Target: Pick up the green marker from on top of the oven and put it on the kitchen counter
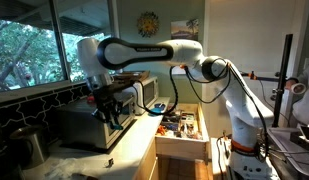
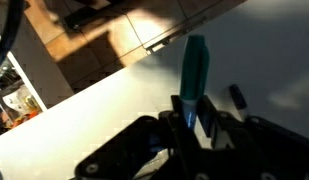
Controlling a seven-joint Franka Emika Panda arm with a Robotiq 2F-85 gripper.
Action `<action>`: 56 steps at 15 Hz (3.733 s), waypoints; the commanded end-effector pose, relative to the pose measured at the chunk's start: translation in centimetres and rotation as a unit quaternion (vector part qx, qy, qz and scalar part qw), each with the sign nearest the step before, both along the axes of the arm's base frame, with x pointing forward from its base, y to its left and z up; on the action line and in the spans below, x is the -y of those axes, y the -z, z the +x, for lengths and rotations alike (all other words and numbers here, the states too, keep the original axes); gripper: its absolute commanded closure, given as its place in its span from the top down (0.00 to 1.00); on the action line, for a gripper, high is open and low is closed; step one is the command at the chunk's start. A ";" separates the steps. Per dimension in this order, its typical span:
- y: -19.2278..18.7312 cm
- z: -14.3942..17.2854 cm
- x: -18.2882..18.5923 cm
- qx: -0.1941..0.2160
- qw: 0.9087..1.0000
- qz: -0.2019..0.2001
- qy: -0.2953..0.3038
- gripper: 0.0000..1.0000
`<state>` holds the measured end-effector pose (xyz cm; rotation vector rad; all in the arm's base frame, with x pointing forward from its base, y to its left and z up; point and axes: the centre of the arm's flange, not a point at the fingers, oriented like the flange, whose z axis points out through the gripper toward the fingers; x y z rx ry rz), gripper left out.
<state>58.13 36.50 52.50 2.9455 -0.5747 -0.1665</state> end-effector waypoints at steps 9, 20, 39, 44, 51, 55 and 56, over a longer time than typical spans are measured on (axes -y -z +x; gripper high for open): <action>6.1 4.2 -1.7 -0.007 0.991 -0.131 -0.027 0.06; 12.1 1.2 -9.7 0.091 0.956 -0.233 -0.151 0.22; 17.8 6.9 -16.9 0.147 0.952 -0.173 -0.206 0.06; 17.9 7.7 -15.9 0.140 0.953 -0.167 -0.213 0.06; 18.6 8.6 -14.7 0.122 0.950 -0.164 -0.235 0.47; 18.4 8.4 -14.7 0.117 0.950 -0.160 -0.242 0.70; 17.8 7.9 -14.6 0.122 0.949 -0.167 -0.239 0.77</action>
